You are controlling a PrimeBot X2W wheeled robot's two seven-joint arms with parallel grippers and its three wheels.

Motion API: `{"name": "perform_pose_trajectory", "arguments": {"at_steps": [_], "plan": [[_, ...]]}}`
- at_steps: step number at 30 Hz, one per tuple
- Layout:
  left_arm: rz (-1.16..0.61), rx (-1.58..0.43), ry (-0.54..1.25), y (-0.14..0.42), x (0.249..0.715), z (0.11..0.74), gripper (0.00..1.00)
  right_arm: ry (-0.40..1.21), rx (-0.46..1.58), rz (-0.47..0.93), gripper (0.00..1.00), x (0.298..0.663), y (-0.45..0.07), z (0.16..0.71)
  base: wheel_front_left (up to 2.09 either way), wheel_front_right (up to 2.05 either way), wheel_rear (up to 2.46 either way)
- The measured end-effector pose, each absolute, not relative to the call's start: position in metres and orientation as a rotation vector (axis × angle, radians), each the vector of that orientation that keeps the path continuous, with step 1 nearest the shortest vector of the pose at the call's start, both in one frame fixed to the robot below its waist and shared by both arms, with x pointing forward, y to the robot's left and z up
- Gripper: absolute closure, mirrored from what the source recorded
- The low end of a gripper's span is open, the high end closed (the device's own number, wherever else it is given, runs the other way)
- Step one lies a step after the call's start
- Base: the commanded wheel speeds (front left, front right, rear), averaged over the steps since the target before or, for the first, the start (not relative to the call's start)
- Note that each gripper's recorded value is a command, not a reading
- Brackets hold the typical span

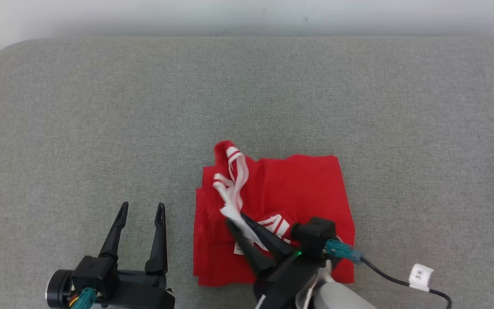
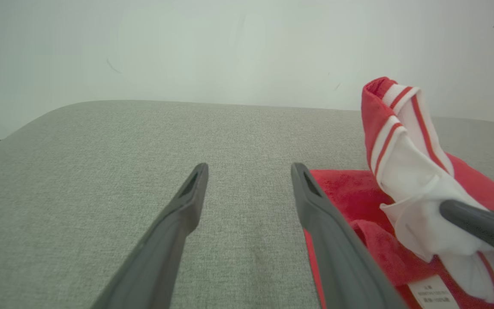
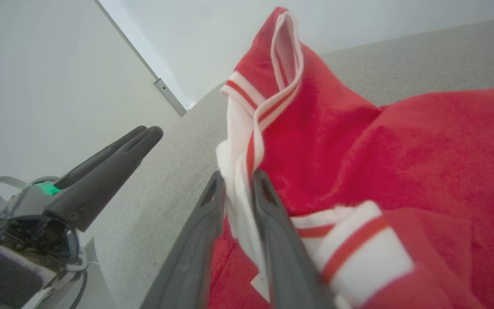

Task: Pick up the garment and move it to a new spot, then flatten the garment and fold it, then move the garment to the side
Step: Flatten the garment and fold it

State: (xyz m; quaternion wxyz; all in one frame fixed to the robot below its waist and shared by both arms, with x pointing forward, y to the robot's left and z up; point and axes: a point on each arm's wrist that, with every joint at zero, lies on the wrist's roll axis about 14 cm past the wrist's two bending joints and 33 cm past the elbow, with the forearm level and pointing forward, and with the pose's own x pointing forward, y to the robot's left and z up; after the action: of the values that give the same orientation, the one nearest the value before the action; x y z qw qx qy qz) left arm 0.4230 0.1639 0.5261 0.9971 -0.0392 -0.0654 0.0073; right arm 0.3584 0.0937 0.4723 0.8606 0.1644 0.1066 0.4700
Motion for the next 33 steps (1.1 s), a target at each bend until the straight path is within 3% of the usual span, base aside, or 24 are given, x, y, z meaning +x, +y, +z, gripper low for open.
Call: {"name": "perform_pose_trajectory", "arguments": {"at_steps": [1, 8, 15, 26, 33], "plan": [[0.014, -0.079, -0.128, 0.164, 0.423, 0.525, 0.0, 0.229, 0.358, 0.993, 0.0, 0.357, 0.097, 0.472, 0.0, 0.0, 0.0], [0.003, -0.075, -0.13, 0.161, 0.427, 0.525, 0.0, 0.176, 0.444, 1.069, 0.0, 0.347, 0.119, 0.498, 0.0, 0.0, 0.0], [0.0, -0.077, -0.144, 0.16, 0.429, 0.529, 0.0, 0.001, 0.465, 1.078, 0.0, 0.358, 0.109, 0.545, 0.0, 0.0, 0.0], [0.009, -0.061, -0.183, 0.165, 0.427, 0.543, 0.0, -0.276, 0.389, 0.778, 0.0, 0.419, 0.011, 0.6, 0.0, 0.0, 0.0], [0.014, -0.057, -0.204, 0.168, 0.423, 0.55, 0.0, -0.268, 0.24, 0.556, 0.0, 0.436, -0.062, 0.583, 0.0, 0.0, 0.0]]}}
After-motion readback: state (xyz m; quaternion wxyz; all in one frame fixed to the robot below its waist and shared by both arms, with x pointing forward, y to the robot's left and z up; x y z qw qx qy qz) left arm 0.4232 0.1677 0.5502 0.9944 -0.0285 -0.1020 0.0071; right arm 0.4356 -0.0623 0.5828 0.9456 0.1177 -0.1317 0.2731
